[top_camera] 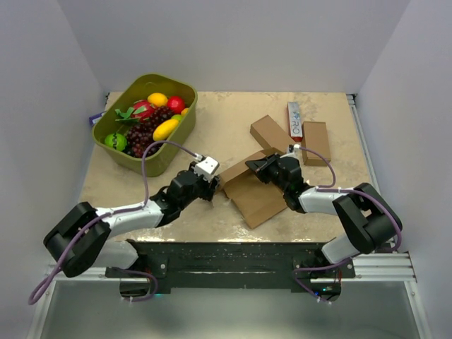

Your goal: Fold the paper box

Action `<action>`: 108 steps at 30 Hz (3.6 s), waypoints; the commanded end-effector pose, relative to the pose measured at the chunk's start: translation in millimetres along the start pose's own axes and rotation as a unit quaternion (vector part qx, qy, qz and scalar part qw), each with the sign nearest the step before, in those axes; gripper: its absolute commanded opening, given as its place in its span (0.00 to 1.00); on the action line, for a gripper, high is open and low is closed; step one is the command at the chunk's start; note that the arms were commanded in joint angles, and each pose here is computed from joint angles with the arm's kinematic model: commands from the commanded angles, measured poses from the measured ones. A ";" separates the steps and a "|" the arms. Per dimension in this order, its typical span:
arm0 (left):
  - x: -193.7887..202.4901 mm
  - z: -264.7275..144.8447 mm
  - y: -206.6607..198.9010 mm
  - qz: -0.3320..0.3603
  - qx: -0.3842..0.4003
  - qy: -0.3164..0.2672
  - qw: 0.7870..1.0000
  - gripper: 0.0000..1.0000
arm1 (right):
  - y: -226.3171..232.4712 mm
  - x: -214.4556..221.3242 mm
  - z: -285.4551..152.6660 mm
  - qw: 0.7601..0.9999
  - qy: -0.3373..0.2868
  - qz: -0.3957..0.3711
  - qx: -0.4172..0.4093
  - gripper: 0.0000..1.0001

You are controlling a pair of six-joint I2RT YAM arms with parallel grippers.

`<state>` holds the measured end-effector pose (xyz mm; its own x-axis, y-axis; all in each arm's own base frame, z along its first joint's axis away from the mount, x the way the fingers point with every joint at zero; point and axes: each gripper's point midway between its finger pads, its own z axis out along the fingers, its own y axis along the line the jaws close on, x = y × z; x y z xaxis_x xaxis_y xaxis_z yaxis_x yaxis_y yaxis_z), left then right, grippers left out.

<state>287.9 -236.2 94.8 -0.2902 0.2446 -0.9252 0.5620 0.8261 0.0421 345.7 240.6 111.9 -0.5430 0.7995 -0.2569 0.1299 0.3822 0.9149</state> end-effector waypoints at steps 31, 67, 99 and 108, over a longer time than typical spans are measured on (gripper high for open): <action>-24.5 -10.9 -19.4 -0.049 0.033 -0.065 0.996 0.82 | 2.7 -3.4 -4.4 1.000 -0.009 -0.003 -0.010 0.00; 24.3 -21.6 -16.1 -0.096 0.049 -0.038 0.993 0.88 | 2.3 -8.1 -7.6 1.000 -0.019 -0.025 0.000 0.00; 1.3 14.0 -49.7 -0.096 0.091 -0.060 0.989 0.59 | 1.7 -2.2 -7.0 0.999 -0.011 -0.030 0.000 0.00; -5.4 17.9 -59.7 -0.127 0.082 -0.072 0.986 0.57 | -0.9 0.6 -5.7 1.000 -0.008 -0.028 0.002 0.00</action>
<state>254.3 -280.7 60.9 -0.3888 0.0587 -0.9194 0.6279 0.7472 -0.2178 339.9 239.8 116.2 -0.5468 0.7892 -0.2797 0.1109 0.3994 0.9101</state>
